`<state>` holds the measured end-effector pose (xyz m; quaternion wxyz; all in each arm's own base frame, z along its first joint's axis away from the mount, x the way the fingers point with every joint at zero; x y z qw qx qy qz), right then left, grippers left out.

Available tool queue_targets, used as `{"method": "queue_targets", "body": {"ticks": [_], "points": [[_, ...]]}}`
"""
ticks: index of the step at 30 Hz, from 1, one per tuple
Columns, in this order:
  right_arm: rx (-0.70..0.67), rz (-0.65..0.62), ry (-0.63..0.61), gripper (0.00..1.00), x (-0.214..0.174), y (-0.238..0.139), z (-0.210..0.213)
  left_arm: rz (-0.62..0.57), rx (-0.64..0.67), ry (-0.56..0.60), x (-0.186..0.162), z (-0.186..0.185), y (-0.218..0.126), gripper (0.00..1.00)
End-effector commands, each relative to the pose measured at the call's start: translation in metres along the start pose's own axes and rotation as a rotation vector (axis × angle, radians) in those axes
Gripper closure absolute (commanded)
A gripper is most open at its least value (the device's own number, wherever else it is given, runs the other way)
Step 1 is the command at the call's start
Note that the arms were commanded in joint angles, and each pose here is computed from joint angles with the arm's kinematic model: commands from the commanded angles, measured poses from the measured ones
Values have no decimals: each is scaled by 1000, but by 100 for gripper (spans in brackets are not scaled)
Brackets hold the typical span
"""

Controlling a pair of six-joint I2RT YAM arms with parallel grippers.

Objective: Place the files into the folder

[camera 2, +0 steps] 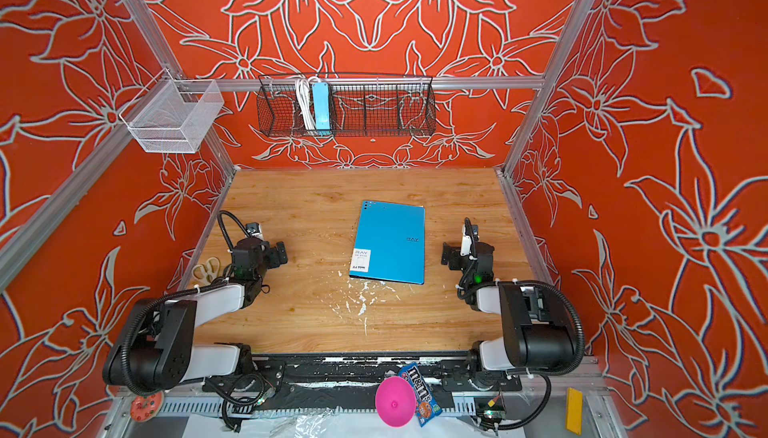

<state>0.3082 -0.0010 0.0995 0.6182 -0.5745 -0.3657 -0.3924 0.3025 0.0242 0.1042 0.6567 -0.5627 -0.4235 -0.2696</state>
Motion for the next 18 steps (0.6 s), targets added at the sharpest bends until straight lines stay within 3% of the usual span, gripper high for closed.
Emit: {"method": "queue_targets", "body": {"ticks": [1, 10, 13, 18], "points": [[5, -46, -59, 2, 16, 3, 2, -44, -16, 1, 13, -3, 0, 2], [-4, -53, -77, 2, 18, 3, 4, -38, -17, 4, 12, -4, 1, 3], [-7, -47, -78, 2, 18, 3, 4, -2, -139, 38, 13, -13, 5, 2], [-9, -46, -81, 2, 18, 3, 4, -16, -144, 38, 13, -12, 2, 3]]}}
Point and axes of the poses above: each gripper's point midway between its finger pads, its own y axis out along the fingers, its own z axis along the line the jaws close on, x = y × z, the point moved 6 cm from there along -y, back along the fingers, and after that the axes turned 1 degree about y, right-handed, at the moved point
